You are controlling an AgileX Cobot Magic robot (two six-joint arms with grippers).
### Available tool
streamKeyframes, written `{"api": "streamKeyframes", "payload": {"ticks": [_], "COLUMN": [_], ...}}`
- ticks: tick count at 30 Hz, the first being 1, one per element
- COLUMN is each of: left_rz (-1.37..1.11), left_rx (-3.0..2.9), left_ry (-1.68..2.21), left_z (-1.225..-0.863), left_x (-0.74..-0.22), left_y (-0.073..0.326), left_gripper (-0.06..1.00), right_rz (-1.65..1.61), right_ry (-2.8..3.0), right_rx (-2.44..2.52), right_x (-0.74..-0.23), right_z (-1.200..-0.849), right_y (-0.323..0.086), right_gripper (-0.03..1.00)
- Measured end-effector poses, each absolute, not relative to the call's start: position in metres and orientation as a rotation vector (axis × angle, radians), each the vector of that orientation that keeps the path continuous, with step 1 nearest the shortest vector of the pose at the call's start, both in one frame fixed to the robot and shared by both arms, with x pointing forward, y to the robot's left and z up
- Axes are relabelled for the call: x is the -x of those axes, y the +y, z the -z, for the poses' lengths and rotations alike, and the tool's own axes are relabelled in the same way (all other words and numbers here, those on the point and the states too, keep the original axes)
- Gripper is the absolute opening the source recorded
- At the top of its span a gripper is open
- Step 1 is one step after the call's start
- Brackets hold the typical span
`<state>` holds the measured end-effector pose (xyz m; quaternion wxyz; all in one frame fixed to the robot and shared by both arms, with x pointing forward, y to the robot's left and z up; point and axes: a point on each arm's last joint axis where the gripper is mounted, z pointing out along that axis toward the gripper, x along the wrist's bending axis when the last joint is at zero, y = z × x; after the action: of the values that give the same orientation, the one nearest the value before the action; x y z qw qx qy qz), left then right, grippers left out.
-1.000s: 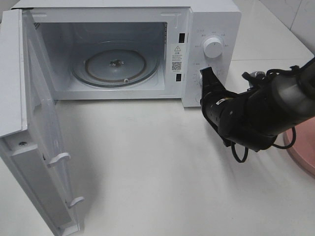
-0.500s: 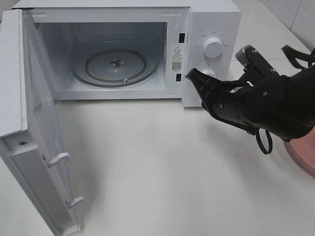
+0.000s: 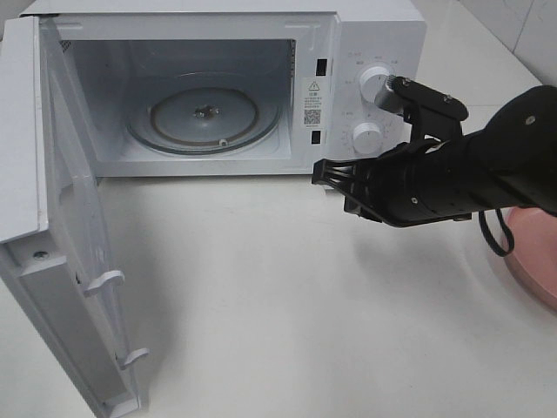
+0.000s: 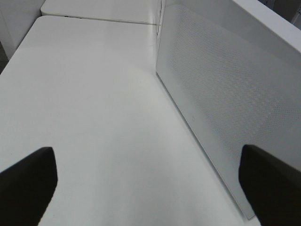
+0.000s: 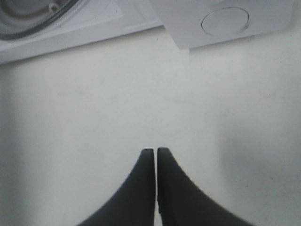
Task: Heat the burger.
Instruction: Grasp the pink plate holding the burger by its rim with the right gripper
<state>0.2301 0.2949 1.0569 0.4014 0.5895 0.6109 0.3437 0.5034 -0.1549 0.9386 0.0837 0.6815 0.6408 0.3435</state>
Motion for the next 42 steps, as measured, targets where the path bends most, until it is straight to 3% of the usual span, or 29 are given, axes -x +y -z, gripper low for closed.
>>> {"api": "streamKeyframes", "payload": {"ticks": [22,31,33,35,36,37,38,39,40,41,42], "left_rz": [-0.869,-0.869,-0.869,-0.869,-0.869,-0.869,-0.869,-0.869,-0.869,-0.869,-0.869], "left_rx": [-1.490,-1.490,-1.490,-1.490,-1.490,-1.490,-1.490,-1.490,-1.490,-1.490,-1.490], "left_ry": [1.544,1.544,1.544,1.544,1.544,1.544,1.544,1.544,1.544,1.544,1.544], "left_z": [-1.057,-1.057,-1.057,-1.057,-1.057,-1.057,-1.057,-1.057,-1.057,-1.057,-1.057], "left_x": [-0.230,-0.230,-0.230,-0.230,-0.230,-0.230,-0.230,-0.230,-0.230,-0.230,-0.230], "left_y": [0.295,0.295,0.295,0.295,0.295,0.295,0.295,0.295,0.295,0.295,0.295], "left_gripper": [0.97,0.97,0.97,0.97,0.97,0.97,0.97,0.97,0.97,0.97,0.97], "right_rz": [-0.552,-0.377,-0.360,-0.350,-0.327,-0.327,-0.290,-0.269,-0.269,-0.232,-0.232], "right_ry": [2.533,2.579,2.538,2.524,2.500,2.500,2.484,2.474,2.474,2.457,2.457], "right_rx": [-1.673,-1.712,-1.764,-1.778,-1.795,-1.795,-1.787,-1.784,-1.784,-1.773,-1.773], "right_x": [-0.473,-0.469,-0.471,-0.471,-0.472,-0.472,-0.472,-0.472,-0.472,-0.473,-0.473], "right_z": [-0.957,-0.954,-0.954,-0.954,-0.954,-0.954,-0.953,-0.953,-0.953,-0.953,-0.953], "right_y": [-0.205,-0.227,-0.234,-0.236,-0.239,-0.239,-0.242,-0.244,-0.244,-0.247,-0.247], "right_gripper": [0.07,0.14,0.25,0.29,0.40,0.40,0.46,0.62,0.62,0.75,0.75]}}
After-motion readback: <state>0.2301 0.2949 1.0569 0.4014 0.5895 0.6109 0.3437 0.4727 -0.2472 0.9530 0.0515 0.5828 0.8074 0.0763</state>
